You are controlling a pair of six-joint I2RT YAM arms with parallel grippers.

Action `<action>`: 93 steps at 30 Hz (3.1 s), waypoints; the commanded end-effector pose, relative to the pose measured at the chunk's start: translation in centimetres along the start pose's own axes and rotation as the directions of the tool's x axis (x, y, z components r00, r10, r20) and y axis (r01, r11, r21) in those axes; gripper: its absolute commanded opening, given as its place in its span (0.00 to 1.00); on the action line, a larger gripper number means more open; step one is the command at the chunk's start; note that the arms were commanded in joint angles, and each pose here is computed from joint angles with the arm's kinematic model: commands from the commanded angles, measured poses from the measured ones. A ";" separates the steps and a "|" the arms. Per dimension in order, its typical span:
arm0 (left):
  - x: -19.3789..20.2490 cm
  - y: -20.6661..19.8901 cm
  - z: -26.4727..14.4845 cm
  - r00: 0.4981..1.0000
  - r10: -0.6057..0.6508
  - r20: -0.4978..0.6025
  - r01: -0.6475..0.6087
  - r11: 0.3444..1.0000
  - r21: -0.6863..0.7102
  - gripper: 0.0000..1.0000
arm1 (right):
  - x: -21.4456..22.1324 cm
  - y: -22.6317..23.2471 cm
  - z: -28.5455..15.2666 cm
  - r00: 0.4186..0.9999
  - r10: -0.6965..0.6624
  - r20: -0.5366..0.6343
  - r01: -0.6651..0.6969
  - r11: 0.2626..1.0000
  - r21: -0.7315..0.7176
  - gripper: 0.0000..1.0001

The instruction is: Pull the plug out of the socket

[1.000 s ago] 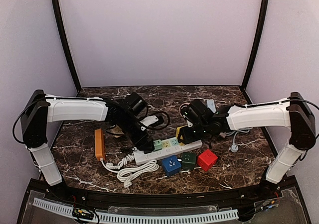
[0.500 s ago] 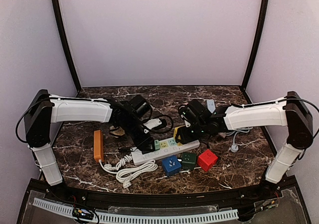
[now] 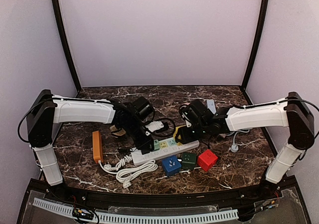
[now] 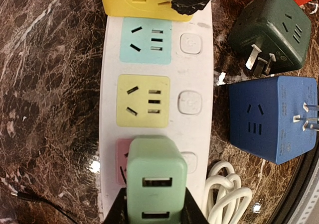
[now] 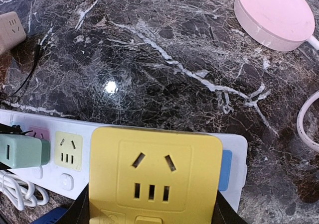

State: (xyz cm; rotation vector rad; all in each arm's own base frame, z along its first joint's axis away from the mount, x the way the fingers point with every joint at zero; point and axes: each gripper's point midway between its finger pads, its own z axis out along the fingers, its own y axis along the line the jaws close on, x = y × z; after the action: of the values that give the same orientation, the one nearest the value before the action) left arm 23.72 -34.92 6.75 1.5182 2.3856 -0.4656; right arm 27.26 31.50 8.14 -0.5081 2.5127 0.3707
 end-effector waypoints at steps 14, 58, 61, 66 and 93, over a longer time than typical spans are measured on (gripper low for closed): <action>0.9 -0.6 0.8 0.998 0.003 -0.058 -0.002 1.000 0.018 0.01 | -3.0 4.6 -2.1 0.990 -0.041 0.135 0.052 0.995 -0.083 0.00; 0.9 -0.6 1.0 0.998 -0.004 -0.061 0.005 1.000 0.025 0.01 | -3.2 3.8 -2.3 0.990 0.068 0.121 -0.046 0.983 -0.177 0.00; 0.9 -0.6 1.1 0.998 -0.005 -0.063 0.007 1.000 0.025 0.01 | -3.2 3.8 -2.4 0.990 0.067 0.123 -0.045 0.983 -0.177 0.00; 1.0 -0.4 1.1 0.998 -0.005 -0.066 0.006 1.000 0.015 0.01 | -3.7 3.5 -3.2 0.986 0.077 0.149 -0.051 0.984 -0.170 0.00; -1.8 -0.7 -1.8 0.994 -0.011 0.111 0.012 1.000 -0.007 0.50 | -4.9 -10.2 -5.7 0.967 0.104 0.232 -0.143 0.977 0.158 0.00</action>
State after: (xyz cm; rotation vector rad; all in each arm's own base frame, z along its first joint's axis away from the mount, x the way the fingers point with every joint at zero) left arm 23.95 -35.38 6.75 1.4836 2.3855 -0.4637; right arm 31.01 22.33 13.91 -0.2278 2.3511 0.2599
